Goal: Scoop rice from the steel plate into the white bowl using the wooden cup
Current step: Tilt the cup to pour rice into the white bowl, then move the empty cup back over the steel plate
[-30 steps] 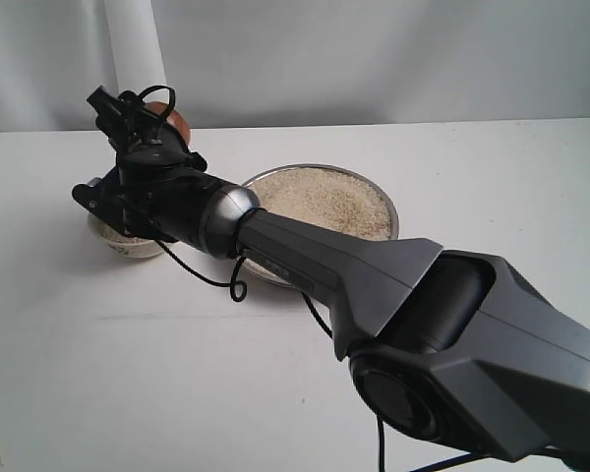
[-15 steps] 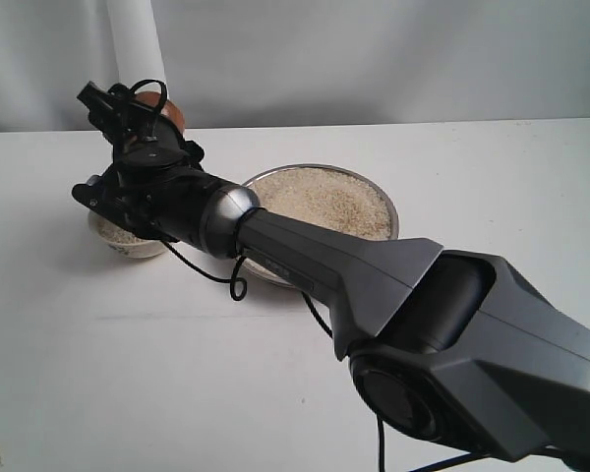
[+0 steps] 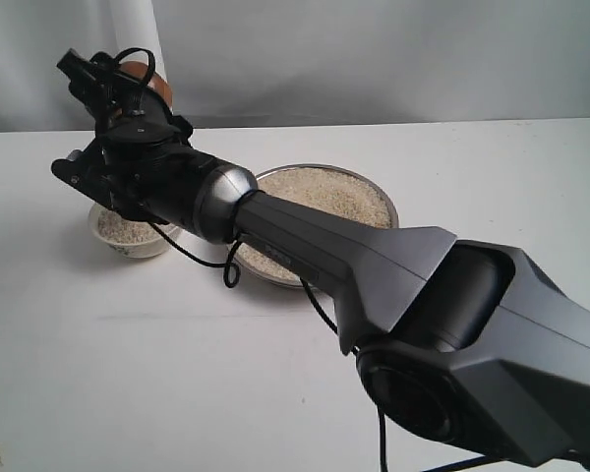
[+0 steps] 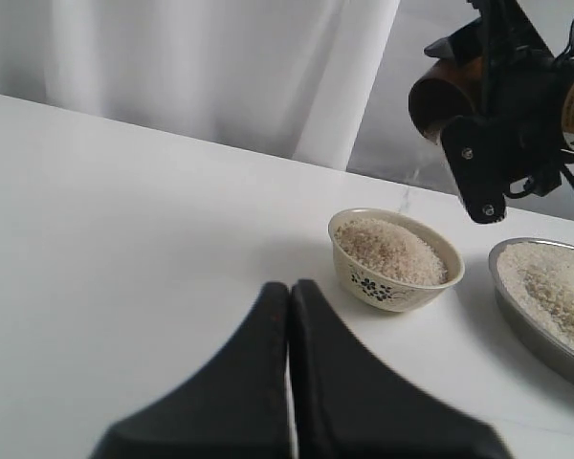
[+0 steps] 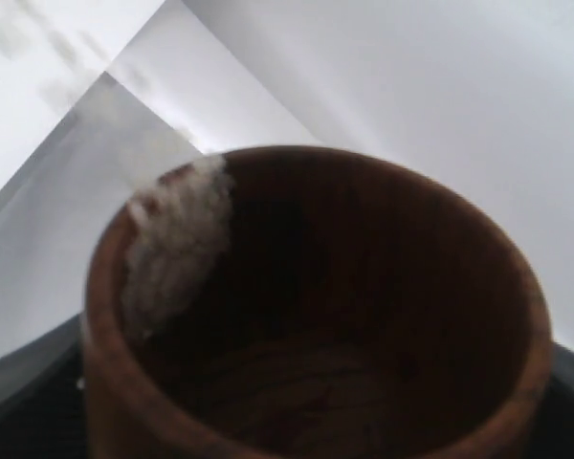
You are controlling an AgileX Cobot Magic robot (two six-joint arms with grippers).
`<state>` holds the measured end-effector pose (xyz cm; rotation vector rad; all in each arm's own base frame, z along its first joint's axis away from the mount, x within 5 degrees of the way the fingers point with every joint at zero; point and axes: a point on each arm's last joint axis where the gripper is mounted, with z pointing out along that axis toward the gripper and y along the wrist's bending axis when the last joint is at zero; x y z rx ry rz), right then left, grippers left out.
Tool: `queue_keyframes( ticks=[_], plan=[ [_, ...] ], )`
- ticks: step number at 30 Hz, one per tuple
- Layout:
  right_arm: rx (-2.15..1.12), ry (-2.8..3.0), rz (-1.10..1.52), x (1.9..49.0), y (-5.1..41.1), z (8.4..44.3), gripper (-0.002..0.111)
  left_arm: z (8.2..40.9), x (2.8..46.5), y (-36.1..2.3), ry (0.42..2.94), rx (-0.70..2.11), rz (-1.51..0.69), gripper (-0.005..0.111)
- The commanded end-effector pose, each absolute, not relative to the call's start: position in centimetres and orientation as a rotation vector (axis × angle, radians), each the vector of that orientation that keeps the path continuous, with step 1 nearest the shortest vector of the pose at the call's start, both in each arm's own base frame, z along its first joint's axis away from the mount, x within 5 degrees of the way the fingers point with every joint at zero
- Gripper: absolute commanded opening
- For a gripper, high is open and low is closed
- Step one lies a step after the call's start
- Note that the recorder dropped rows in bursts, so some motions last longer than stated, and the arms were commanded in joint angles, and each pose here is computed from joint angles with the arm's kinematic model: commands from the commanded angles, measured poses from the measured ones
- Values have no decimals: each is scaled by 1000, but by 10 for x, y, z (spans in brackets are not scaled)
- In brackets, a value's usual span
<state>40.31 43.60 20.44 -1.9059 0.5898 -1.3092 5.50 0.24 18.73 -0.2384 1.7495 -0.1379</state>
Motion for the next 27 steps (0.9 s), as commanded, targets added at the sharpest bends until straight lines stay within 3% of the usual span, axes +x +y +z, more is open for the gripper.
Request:
queue_keyframes(
  ticks=[1, 9, 17, 21, 27],
  plan=[
    [-1894, 621, -1286, 402, 435, 212, 0, 189, 55, 2, 1736, -236, -146, 0],
    [-1995, 579, -1330, 401, 431, 195, 0, 189, 55, 2, 1736, -236, -146, 0],
    [-1970, 583, -1334, 400, 429, 209, 0, 189, 55, 2, 1736, -236, -146, 0],
    [-1939, 682, -1251, 398, 428, 216, 0, 189, 55, 2, 1736, -236, -146, 0],
    [-1831, 1107, -897, 389, 415, 243, 0, 189, 55, 2, 1736, -236, -146, 0]
  ],
)
